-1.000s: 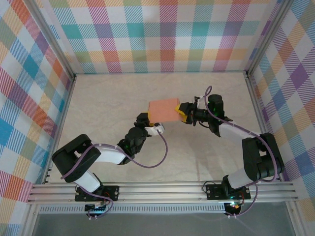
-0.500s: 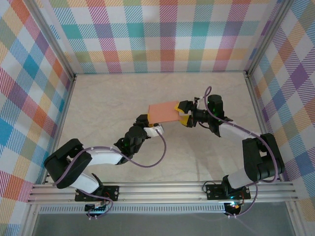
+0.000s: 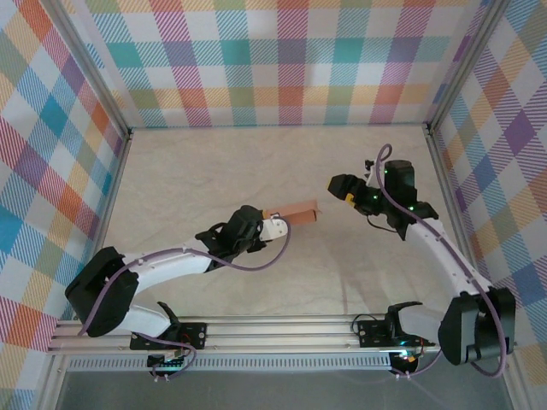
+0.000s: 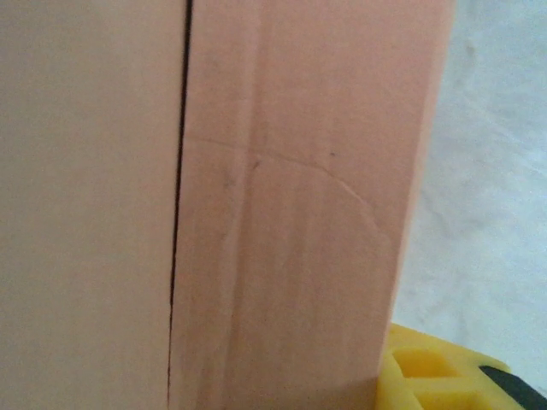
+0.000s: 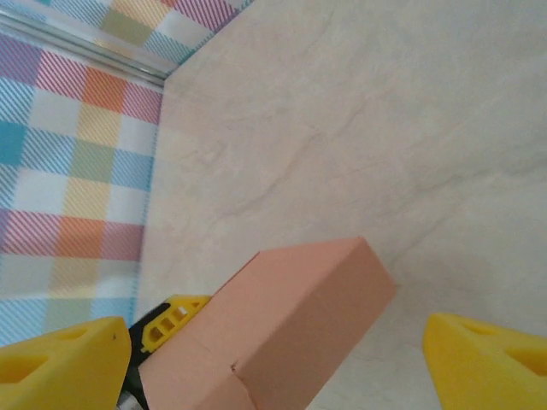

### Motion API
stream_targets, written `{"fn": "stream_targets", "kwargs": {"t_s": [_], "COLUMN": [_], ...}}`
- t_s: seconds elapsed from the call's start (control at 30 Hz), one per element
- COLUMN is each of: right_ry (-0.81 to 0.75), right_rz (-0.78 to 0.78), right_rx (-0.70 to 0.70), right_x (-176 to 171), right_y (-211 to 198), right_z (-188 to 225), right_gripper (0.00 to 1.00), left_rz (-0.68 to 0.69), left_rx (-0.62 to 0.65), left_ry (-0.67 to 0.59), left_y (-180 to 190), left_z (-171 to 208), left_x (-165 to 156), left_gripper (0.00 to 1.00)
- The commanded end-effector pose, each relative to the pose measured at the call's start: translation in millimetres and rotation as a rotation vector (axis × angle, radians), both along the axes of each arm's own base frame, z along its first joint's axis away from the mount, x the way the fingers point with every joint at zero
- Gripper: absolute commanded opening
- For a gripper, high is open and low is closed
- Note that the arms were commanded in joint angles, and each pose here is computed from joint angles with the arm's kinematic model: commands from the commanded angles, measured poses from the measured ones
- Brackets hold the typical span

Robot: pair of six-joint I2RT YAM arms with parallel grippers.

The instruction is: Fold the paper box

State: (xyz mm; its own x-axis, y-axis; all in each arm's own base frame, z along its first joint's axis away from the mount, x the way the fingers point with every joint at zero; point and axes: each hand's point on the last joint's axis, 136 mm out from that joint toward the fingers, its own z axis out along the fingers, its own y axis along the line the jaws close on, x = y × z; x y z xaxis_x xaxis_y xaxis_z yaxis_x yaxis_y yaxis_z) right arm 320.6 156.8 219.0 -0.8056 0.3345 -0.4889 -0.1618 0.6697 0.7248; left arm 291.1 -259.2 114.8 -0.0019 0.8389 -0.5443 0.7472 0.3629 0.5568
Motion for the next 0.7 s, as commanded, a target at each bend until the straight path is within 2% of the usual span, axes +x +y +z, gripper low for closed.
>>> {"fn": "stream_targets", "kwargs": {"t_s": [0.0,0.33,0.5,0.53,0.6,0.67], "right_ry": [-0.111,-0.434,-0.546,-0.545,-0.530,-0.506], "right_rz": [0.123,0.361,0.555,0.591,0.663,0.716], "right_rx": [-0.221,-0.474,-0.581,-0.593,-0.621,-0.648], "right_x": [-19,-58,-77,-79,-81,-78], "right_y": [-10,3,23,28,38,44], "right_z": [1,28,18,14,4,-5], "right_gripper": [0.88,0.88,0.81,0.78,0.62,0.57], "left_rz": [0.020,0.042,0.022,0.019,0.015,0.015], "left_rx": [-0.029,0.043,0.069,0.070,0.078,0.080], "left_ry": [0.189,0.445,0.526,0.543,0.576,0.598], "left_y": [6,18,22,22,22,21], "left_z": [-2,-2,-10,-11,-15,-18], "left_x": [-23,-47,-49,-50,-52,-53], "left_gripper": [0.28,0.28,0.28,0.28,0.28,0.28]}}
